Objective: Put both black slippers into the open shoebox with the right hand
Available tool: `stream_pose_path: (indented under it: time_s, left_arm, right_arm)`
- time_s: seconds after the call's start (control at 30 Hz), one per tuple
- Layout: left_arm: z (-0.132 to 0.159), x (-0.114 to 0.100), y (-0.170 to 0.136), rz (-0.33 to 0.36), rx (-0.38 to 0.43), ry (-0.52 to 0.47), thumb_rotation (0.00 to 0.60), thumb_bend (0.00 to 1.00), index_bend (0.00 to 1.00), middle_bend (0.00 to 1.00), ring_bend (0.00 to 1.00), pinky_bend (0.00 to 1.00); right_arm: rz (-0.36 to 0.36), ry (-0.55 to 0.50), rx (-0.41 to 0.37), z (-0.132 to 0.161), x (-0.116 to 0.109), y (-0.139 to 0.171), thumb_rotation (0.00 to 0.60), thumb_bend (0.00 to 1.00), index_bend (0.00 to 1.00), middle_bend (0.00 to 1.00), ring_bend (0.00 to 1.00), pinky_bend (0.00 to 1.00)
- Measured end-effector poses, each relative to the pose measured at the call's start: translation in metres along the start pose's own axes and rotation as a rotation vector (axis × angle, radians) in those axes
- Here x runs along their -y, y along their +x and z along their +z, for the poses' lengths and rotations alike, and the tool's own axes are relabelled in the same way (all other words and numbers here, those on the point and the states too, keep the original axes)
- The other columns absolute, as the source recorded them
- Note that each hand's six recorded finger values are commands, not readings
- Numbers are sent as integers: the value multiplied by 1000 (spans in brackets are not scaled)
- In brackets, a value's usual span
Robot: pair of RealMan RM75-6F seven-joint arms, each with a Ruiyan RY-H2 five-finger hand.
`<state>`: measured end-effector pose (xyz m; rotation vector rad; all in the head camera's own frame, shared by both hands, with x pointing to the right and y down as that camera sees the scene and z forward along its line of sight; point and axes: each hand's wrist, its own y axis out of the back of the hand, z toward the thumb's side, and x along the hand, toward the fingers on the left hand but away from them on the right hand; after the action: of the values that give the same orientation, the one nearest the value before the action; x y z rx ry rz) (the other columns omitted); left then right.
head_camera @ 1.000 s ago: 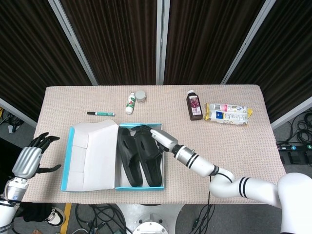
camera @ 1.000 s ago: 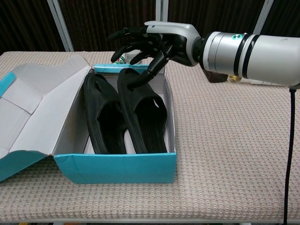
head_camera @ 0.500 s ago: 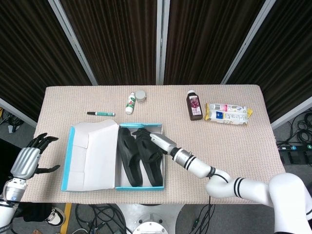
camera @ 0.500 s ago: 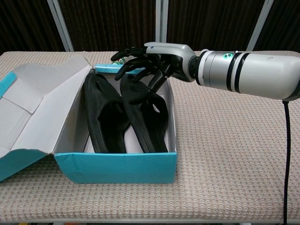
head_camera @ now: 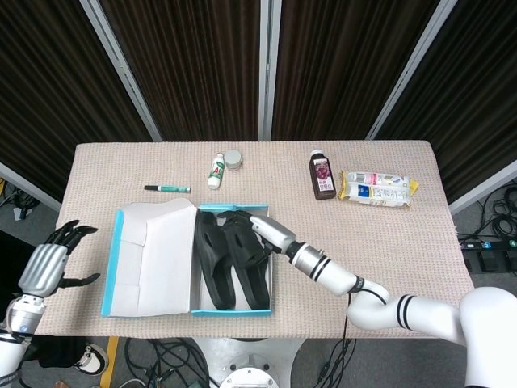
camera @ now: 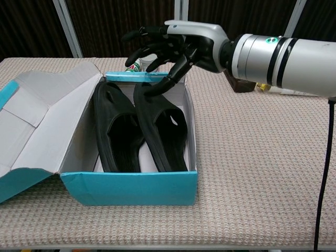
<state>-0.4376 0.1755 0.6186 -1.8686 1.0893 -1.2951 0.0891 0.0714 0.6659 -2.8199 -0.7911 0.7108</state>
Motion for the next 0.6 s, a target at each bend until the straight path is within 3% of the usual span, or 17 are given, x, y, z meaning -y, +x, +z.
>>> stream_pose_path:
  time_s: [0.2,0.33,0.37,0.47,0.6]
  left_arm:
    - [1,-2,1,10,1,4,600,2,207,210,91,179]
    - [1,-3,2,17,0,5,600,2,207,210,91,179]
    - [1,-4,3,20,0,5,600,2,207,210,91,179]
    - [2,-6,4,32,0,0,600,3,207,210,90,178]
    - [3,-6,5,33,6,11,600,2,207,210,90,179]
  right_arm:
    - [-100,196,-28,3,-26,16,600,22,109,219,46,187]
    - [-223,425,-26,2,-51,36,600,63,110,190,7,137]
    - [-268,501,-14,0,-59,46,600,118,110,175,2,122]
    - [-383,681,54,-8,-79,76,600,242,109,123,0,65]
    - [-512,877,230,-29,-100,136,600,251,112,60,0,3]
